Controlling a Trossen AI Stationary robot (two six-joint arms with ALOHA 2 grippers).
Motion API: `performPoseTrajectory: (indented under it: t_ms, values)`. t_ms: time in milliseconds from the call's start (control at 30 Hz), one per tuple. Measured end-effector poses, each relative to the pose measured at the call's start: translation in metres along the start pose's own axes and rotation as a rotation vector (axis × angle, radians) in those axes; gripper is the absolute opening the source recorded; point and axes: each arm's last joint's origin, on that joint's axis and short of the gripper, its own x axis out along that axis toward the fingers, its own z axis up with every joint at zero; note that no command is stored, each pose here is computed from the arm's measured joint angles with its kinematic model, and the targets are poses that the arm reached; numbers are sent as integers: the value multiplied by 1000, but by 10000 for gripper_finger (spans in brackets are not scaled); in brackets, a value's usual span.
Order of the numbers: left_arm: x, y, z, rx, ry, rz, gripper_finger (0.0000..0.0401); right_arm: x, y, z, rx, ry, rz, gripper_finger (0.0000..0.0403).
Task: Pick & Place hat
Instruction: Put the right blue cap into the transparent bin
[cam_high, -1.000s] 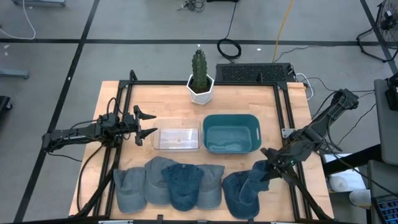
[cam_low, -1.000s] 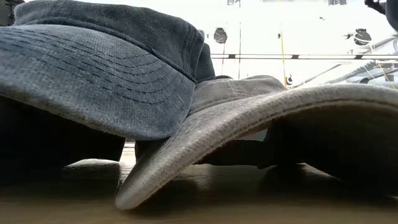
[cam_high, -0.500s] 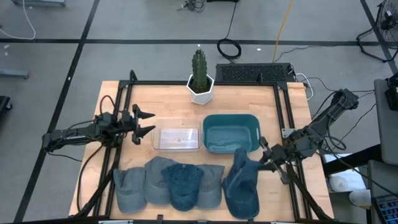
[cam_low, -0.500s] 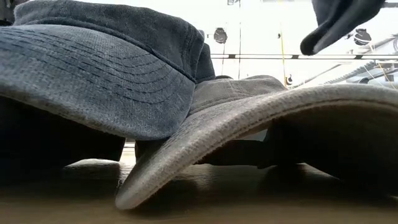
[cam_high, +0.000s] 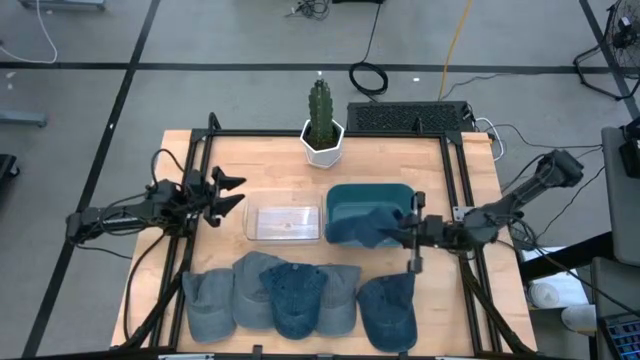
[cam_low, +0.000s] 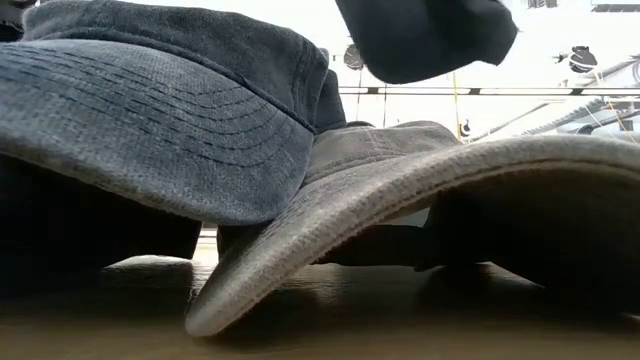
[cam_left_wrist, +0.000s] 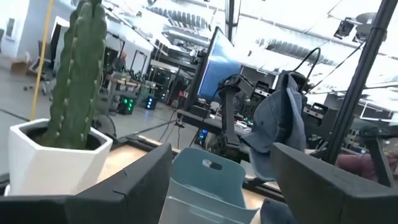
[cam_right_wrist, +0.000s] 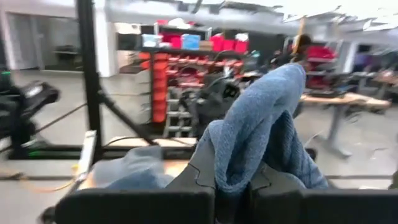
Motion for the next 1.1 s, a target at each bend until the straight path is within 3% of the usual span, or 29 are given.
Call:
performPoseTrajectory:
  t_ms: [267,433,633,800,900,1100]
  values:
    - [7,2,-6,-119,49,14,280,36,-6,-14,-33,-113,-122,6]
    - [14,1,-7,-167,39,16,280,53,-9,-25,-46,-171,-86,4]
    - [20,-1,-11,-230,54,2,280,63,-15,-32,-45,-198,-130,3]
    - [26,-17,-9,-48,17,-213,280,67,-22,-31,-32,-224,-161,3]
    - [32,-28,-11,73,6,-256,280,68,-26,-29,-12,-247,-166,3]
    - [66,-54,-12,179,92,-301,280,73,-34,-30,49,-276,-79,2]
